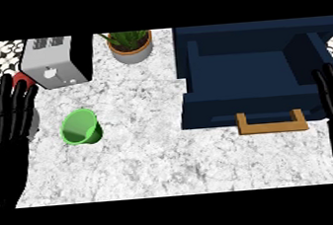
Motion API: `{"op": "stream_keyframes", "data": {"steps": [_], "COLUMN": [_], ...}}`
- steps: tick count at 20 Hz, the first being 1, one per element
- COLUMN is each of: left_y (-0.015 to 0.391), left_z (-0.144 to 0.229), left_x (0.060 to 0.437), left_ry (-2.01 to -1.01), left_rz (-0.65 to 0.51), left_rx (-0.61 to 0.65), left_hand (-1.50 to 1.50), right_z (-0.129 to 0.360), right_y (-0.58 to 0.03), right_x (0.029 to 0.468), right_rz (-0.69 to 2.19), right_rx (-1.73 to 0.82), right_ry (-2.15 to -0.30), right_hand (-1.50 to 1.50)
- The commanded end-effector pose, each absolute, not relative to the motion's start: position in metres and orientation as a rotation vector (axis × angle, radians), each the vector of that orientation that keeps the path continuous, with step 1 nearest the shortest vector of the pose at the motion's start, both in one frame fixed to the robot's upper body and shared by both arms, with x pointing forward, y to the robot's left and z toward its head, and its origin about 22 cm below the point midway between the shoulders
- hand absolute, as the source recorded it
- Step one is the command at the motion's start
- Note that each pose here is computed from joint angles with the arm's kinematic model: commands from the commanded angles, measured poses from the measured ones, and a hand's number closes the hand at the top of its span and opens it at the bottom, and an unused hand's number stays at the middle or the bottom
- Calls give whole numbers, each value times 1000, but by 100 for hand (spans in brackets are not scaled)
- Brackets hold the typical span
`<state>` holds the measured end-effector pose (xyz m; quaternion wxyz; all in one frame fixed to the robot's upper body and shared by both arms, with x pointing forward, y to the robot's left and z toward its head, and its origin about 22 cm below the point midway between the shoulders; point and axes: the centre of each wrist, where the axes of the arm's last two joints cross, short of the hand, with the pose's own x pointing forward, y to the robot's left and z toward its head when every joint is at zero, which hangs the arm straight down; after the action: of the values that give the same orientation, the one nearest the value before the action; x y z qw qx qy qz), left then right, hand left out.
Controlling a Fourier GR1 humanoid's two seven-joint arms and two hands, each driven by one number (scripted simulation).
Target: Pick up the cup, place it into the drawer and close the drawer
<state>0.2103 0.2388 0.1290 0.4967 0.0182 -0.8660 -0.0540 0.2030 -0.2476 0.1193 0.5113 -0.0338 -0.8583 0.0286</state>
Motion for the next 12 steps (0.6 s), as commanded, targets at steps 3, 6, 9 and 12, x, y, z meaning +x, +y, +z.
{"op": "stream_keyframes", "data": {"steps": [3, 6, 9, 12], "left_y": [271, 295, 307, 312], "left_z": [120, 136, 95, 81], "left_x": [230, 242, 241, 246], "left_ry": [-2109, -2105, -1882, -1856], "left_rz": [-161, -215, 97, 85], "left_rx": [-43, -133, -195, -223], "left_hand": [-150, -150, -150, -150], "right_z": [134, 123, 123, 131], "right_y": [-240, -237, -243, -237], "right_x": [211, 215, 217, 233], "right_rz": [104, 107, 248, 255], "right_rx": [-62, -35, 68, 59], "right_ry": [-2087, -2134, -1970, -1960], "right_hand": [-150, -150, -150, -150]}}
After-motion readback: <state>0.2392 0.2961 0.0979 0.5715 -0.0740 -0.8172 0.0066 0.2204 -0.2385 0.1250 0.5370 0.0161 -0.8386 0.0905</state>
